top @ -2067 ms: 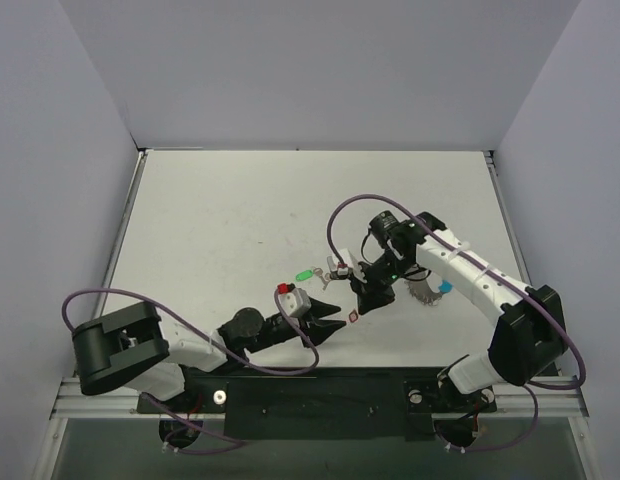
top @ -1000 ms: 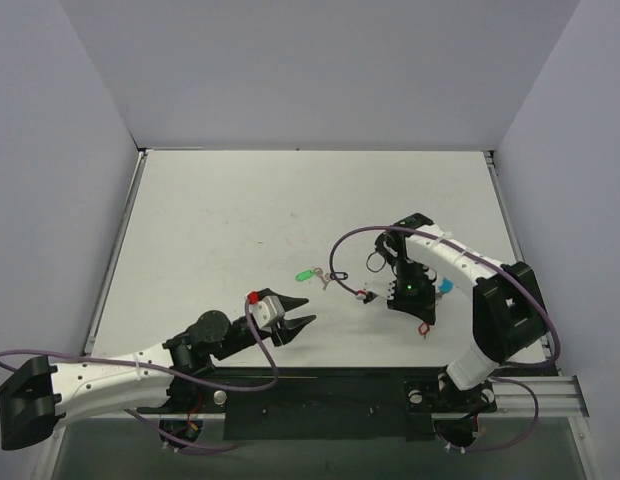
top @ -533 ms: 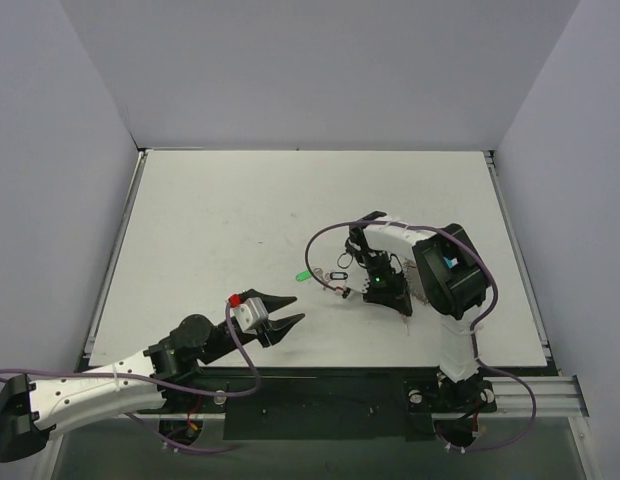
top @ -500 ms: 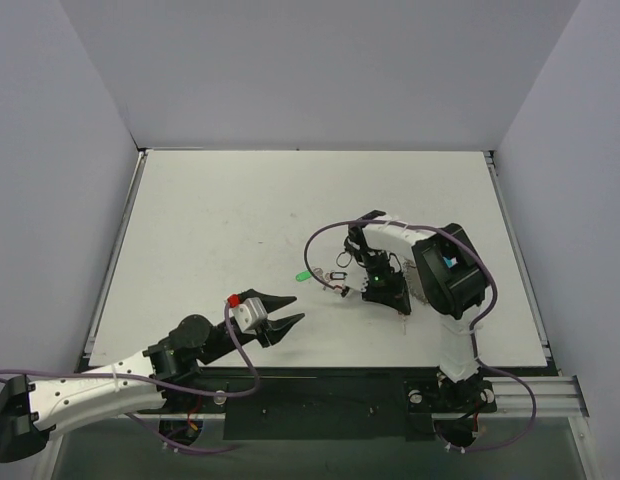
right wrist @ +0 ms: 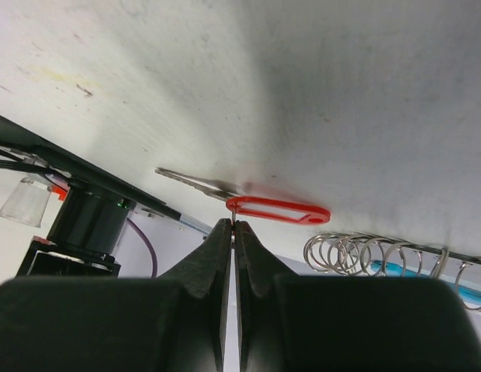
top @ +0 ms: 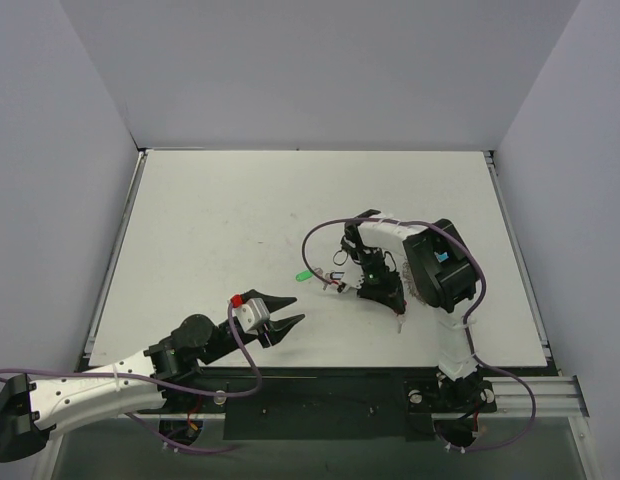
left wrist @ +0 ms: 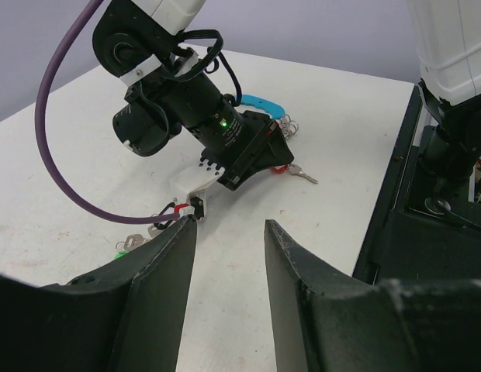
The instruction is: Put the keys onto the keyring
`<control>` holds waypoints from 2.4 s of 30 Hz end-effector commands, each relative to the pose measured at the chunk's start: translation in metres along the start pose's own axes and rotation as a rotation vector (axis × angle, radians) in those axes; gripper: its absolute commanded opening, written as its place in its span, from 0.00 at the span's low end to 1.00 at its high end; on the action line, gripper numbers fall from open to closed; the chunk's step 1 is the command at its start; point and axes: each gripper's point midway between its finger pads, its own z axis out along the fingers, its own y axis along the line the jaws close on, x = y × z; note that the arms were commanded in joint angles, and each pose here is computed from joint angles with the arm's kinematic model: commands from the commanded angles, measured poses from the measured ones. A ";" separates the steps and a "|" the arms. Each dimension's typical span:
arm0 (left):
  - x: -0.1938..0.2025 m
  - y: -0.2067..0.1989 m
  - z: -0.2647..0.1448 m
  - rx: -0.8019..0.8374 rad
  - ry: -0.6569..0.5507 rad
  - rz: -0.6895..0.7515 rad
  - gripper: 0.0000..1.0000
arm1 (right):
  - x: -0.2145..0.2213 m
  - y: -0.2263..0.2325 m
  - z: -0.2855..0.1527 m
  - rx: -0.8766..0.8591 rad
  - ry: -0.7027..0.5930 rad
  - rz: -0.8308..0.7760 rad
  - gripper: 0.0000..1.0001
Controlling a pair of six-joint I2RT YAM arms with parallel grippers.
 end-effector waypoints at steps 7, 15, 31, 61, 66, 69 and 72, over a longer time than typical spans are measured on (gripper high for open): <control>-0.018 0.001 0.003 -0.009 -0.049 -0.001 0.50 | -0.003 0.003 -0.005 -0.009 0.017 0.027 0.00; -0.017 0.001 0.003 -0.009 -0.046 -0.004 0.50 | -0.007 0.003 -0.004 -0.004 0.020 0.028 0.04; -0.015 0.001 0.003 -0.010 -0.040 -0.005 0.51 | -0.008 0.007 -0.020 -0.010 -0.075 0.042 0.25; -0.021 0.006 0.005 -0.032 -0.053 0.001 0.57 | 0.012 0.027 -0.050 -0.044 -0.933 -0.033 0.36; -0.025 0.009 0.001 -0.053 -0.060 -0.023 0.59 | 0.013 0.018 -0.066 -0.049 -0.995 0.062 0.36; -0.033 0.019 0.000 -0.120 -0.064 -0.086 0.67 | 0.014 0.017 -0.078 -0.062 -1.049 0.111 0.35; -0.034 0.033 -0.001 -0.212 -0.015 -0.155 0.80 | 0.019 0.010 -0.090 -0.046 -1.108 0.179 0.35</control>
